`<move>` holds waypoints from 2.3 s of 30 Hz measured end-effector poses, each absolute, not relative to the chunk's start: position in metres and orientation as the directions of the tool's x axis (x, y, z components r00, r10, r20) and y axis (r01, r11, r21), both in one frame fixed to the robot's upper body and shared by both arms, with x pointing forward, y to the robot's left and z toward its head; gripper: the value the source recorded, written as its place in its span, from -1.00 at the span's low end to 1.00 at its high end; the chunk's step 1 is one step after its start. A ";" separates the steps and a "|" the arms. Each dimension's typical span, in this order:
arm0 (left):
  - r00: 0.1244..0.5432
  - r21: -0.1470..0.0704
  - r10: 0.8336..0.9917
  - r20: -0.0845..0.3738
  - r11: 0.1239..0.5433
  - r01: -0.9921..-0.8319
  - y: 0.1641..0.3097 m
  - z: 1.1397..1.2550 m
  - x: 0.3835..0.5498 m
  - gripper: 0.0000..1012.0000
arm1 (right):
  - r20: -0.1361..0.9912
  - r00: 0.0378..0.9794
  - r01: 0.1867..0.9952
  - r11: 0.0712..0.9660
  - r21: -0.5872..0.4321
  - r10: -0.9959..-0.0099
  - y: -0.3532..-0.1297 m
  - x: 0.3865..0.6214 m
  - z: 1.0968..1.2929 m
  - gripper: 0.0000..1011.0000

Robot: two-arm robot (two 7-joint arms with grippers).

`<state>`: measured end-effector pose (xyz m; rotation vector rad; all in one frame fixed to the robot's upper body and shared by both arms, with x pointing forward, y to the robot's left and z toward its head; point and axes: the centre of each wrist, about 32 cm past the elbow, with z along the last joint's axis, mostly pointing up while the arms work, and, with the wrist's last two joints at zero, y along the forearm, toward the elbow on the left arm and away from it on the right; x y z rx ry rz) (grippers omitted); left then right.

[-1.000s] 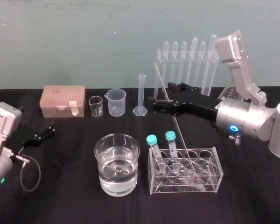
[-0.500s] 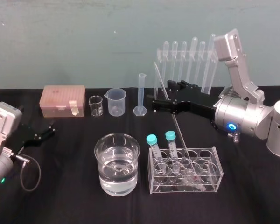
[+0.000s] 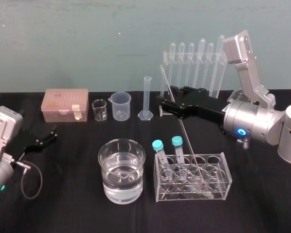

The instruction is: Hold the thermometer with one hand and immerse one end into the beaker, then reinsert it into the test tube rack.

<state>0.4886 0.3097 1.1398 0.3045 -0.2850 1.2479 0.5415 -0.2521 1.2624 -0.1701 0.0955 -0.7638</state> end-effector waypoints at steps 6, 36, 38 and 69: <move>0.292 0.070 0.880 0.374 0.287 -0.955 0.310 1.140 0.489 0.99 | -0.024 0.719 0.679 0.710 -0.187 -0.695 -0.252 0.541 1.262 -0.17; 0.292 0.070 0.880 0.374 0.287 -0.955 0.310 1.140 0.489 0.99 | -0.010 0.741 0.670 0.740 -0.055 -0.671 -0.259 0.531 1.261 -0.89; 0.292 0.070 0.880 0.374 0.287 -0.955 0.310 1.140 0.489 0.99 | 0.005 0.742 0.671 0.742 -0.021 -0.671 -0.263 0.529 1.262 -0.89; 0.292 0.070 0.880 0.374 0.287 -0.955 0.310 1.140 0.489 0.99 | 0.005 0.787 0.585 0.748 0.313 -0.617 -0.295 0.527 1.312 -0.89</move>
